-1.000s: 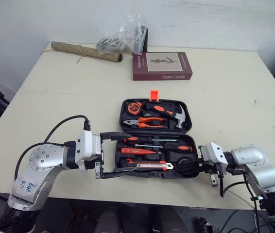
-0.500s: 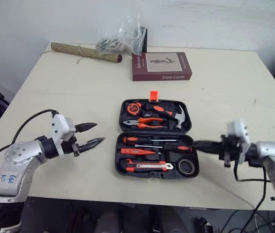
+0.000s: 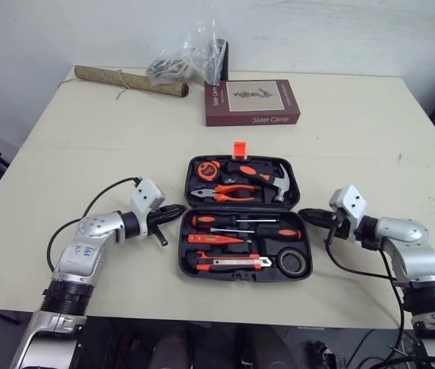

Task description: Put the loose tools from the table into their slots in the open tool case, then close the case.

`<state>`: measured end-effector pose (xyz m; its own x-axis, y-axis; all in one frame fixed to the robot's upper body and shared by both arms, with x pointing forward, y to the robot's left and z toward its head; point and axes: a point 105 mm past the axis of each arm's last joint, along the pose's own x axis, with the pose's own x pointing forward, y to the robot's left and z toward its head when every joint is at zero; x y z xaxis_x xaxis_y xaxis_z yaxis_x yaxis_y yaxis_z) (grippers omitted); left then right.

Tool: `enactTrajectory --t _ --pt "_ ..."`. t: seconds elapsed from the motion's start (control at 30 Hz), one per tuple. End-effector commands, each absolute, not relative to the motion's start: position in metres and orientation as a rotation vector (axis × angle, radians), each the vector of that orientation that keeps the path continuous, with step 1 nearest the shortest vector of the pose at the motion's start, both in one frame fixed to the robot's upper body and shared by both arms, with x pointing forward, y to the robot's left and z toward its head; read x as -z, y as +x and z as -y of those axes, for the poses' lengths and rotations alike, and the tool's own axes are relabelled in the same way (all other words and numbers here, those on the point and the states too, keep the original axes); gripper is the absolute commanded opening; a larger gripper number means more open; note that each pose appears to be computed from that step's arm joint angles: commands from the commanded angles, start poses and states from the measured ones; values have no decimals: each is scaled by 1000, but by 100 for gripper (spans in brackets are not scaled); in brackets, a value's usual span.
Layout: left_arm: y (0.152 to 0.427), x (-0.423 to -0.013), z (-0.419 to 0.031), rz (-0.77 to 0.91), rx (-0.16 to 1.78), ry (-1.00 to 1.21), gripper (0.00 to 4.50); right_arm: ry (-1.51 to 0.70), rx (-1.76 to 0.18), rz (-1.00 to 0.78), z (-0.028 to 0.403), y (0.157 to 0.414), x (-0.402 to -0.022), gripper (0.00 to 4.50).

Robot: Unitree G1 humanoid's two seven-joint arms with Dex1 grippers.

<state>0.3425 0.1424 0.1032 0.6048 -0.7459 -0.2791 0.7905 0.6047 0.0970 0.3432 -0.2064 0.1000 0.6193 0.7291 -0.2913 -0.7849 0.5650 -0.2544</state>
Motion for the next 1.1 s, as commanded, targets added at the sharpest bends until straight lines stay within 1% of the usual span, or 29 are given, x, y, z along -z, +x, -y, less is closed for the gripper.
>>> enactTrajectory --t 0.03,0.2,0.33,0.47,0.53,0.73,0.87,0.9,0.93,0.97,1.0,1.03,1.07,1.1 --pt "340 -108 -129 -202 968 229 8 -367 -989 -141 183 339 -94 0" --pt "334 -110 -120 -191 1017 223 8 -367 -1077 -124 165 327 -95 0" --pt "318 -108 -124 -193 1048 221 8 -324 -1133 -148 157 309 -98 0" --pt "303 -103 -129 -218 1054 227 8 -315 -1145 -191 160 295 -95 0" --pt "301 -100 -135 -229 1021 221 8 -316 -1128 -213 164 291 -92 0" --pt "309 -98 -170 -218 859 233 8 -277 -1088 -261 171 281 -89 0" --pt "305 -107 -189 -186 840 202 8 -299 -983 -274 190 288 -94 0" --pt "300 -111 -193 -177 852 187 31 -282 -952 -257 196 291 -101 0" --pt "296 -116 -198 -169 864 193 60 -258 -930 -275 202 291 -109 32" --pt "294 -122 -204 -164 858 191 88 -260 -904 -278 207 292 -116 68" --pt "293 -127 -209 -163 845 180 131 -262 -867 -287 213 295 -122 101" --pt "293 -136 -213 -148 831 180 190 -267 -801 -333 222 298 -127 161" --pt "294 -144 -216 -132 812 171 220 -254 -747 -375 230 300 -132 193" --pt "294 -150 -217 -123 801 166 265 -240 -712 -408 234 301 -135 241"
